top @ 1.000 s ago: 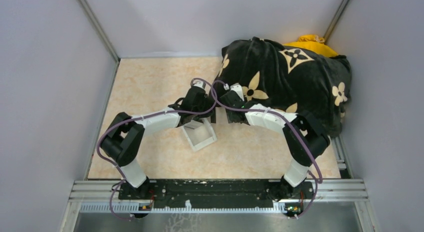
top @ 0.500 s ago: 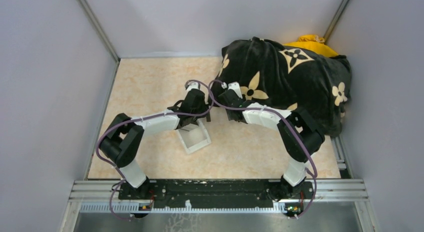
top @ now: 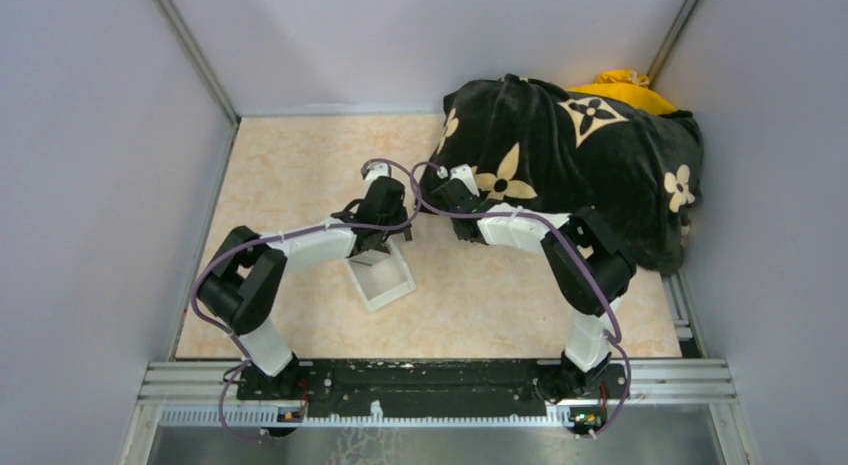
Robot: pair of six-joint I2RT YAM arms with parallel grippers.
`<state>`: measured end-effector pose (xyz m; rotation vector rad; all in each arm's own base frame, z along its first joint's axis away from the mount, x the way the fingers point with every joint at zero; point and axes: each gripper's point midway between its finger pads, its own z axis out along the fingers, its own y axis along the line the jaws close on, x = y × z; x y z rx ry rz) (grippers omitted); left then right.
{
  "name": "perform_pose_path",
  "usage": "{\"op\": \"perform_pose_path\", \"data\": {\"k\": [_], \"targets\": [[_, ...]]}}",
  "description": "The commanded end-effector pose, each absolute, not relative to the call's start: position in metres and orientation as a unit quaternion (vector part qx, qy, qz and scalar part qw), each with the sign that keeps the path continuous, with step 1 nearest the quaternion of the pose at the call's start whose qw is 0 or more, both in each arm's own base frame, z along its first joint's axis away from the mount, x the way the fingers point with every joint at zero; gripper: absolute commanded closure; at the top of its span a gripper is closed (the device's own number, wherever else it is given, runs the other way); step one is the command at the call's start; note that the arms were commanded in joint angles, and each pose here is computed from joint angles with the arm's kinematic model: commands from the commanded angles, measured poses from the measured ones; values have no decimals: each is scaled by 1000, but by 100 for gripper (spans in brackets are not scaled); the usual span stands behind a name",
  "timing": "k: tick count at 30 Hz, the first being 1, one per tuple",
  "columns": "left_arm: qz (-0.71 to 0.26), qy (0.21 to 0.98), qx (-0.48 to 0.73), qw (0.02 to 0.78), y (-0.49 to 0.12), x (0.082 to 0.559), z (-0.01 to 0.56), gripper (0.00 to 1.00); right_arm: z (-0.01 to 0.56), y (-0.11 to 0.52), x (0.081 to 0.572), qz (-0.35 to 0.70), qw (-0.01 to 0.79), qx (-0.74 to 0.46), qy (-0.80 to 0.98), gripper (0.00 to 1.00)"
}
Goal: Put the credit cards into the card holder
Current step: Move the storage box to the center of the board.
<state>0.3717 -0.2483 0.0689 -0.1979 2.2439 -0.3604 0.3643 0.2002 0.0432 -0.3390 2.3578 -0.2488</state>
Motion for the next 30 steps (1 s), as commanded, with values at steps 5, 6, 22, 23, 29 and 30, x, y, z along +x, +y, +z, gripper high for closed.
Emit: {"op": "perform_pose_path", "data": {"k": [5,6,22,23,29,30], "targets": [[-131,896,-84,416,-236,374,73,100,53,198,374,-111,379,-121,911,76],[-132,897,-85,414,-235,373,72,100,53,197,373,-114,377,-122,911,80],[-148,894,-91,413,-233,370,90,100,117,255,351,-22,392,-159,906,100],[-150,895,-90,411,-234,369,90,100,121,260,349,-14,392,-161,906,100],[-167,895,-83,405,-238,364,92,100,125,278,337,12,383,-161,910,100],[-168,896,-83,403,-238,362,92,100,121,281,334,13,380,-161,911,100]]}}
